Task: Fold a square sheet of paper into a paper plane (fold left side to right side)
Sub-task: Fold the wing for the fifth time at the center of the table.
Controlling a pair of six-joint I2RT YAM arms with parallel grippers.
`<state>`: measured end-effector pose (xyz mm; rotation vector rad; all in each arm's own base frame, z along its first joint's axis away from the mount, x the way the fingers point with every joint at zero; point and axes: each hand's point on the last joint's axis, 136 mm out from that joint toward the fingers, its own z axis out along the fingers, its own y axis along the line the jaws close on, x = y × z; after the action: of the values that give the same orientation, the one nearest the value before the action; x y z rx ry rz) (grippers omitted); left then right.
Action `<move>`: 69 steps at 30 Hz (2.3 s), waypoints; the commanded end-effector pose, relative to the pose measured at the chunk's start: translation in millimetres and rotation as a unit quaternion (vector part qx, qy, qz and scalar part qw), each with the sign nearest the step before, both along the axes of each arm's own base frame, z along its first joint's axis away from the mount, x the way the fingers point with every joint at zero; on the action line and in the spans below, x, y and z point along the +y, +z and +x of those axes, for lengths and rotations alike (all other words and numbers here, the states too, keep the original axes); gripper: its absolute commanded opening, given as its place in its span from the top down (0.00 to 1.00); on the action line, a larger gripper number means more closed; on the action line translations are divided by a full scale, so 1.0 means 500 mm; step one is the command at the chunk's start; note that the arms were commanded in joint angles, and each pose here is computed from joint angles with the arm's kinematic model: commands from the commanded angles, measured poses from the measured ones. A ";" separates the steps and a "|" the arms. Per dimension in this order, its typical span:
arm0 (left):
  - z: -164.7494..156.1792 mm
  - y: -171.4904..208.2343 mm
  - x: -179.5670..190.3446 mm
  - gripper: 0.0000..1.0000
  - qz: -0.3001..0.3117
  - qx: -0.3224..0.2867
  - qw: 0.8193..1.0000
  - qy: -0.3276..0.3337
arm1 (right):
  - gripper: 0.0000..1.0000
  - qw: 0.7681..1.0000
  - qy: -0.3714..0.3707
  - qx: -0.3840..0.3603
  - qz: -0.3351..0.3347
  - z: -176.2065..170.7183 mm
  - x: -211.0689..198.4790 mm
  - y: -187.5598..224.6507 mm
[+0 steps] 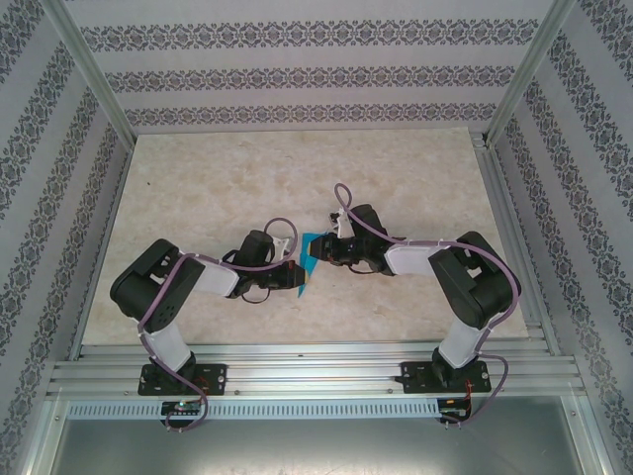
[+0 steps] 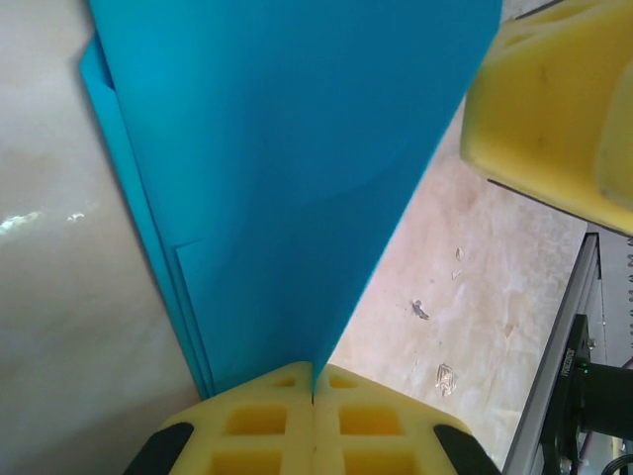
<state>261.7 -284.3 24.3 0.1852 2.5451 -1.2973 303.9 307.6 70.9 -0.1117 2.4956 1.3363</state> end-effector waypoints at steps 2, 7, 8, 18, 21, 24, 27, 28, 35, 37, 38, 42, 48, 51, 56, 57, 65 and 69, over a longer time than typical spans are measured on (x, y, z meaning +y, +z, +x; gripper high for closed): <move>0.011 -0.002 0.003 1.00 -0.014 -0.001 1.000 0.010 | 0.71 1.000 0.002 -0.015 0.006 0.015 0.016 0.014; 0.013 -0.003 0.014 1.00 -0.023 0.006 1.000 0.021 | 0.73 1.000 0.001 -0.010 0.005 0.013 0.016 0.005; 0.012 -0.001 0.014 1.00 -0.027 0.008 0.999 0.020 | 0.73 1.000 0.002 -0.011 0.006 0.013 0.017 0.006; 0.021 0.006 0.011 1.00 -0.053 0.032 0.998 0.015 | 0.73 1.000 0.003 -0.011 0.009 0.021 0.030 0.002; 0.021 0.003 0.013 1.00 -0.055 0.038 0.998 0.016 | 0.74 1.000 0.003 -0.009 0.009 0.026 0.035 -0.003; 0.022 0.000 0.014 1.00 -0.055 0.040 0.998 0.018 | 0.74 1.000 0.002 -0.006 0.008 0.030 0.038 -0.012; 0.021 -0.001 0.015 1.00 -0.055 0.043 0.997 0.018 | 0.74 1.000 -0.001 0.001 0.005 0.033 0.039 -0.023; 0.020 -0.001 0.016 1.00 -0.055 0.043 0.997 0.018 | 0.74 1.000 -0.001 0.003 0.006 0.033 0.040 -0.026; 0.021 0.008 0.021 0.88 -0.050 0.042 0.998 0.018 | 0.76 1.000 -0.006 0.010 0.005 0.038 0.042 -0.042; 0.022 0.014 0.026 0.83 -0.045 0.039 0.998 0.018 | 0.76 1.000 -0.007 0.010 0.005 0.039 0.042 -0.043; 0.023 0.018 0.028 0.79 -0.043 0.037 0.998 0.018 | 0.76 1.000 -0.007 0.011 0.004 0.040 0.042 -0.045; 0.024 0.031 0.040 0.66 -0.033 0.032 0.999 0.019 | 0.76 1.000 -0.008 0.015 0.001 0.040 0.042 -0.052; 0.045 0.051 0.073 0.63 -0.027 0.025 0.999 0.036 | 0.77 1.000 -0.009 0.015 0.003 0.041 0.042 -0.051; 0.063 0.064 0.071 0.63 -0.039 0.024 0.998 0.034 | 0.77 1.000 -0.008 0.015 0.001 0.040 0.042 -0.051; 0.101 0.073 0.061 0.68 -0.051 0.026 0.998 0.039 | 0.78 1.000 -0.009 0.015 0.001 0.040 0.041 -0.050; 0.112 0.076 0.060 0.68 -0.053 0.024 0.997 0.042 | 0.78 1.000 -0.009 0.016 0.000 0.040 0.041 -0.050; 0.161 0.068 0.055 0.68 -0.050 0.031 0.997 0.049 | 0.78 1.000 -0.007 0.017 -0.003 0.038 0.041 -0.052; 0.169 0.058 0.047 0.69 -0.053 0.038 0.997 0.043 | 0.78 1.000 -0.008 0.018 -0.006 0.038 0.039 -0.053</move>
<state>342.3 -259.9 54.1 -0.0079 2.5024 -1.4034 319.6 320.6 42.2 -0.0480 2.5439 1.3384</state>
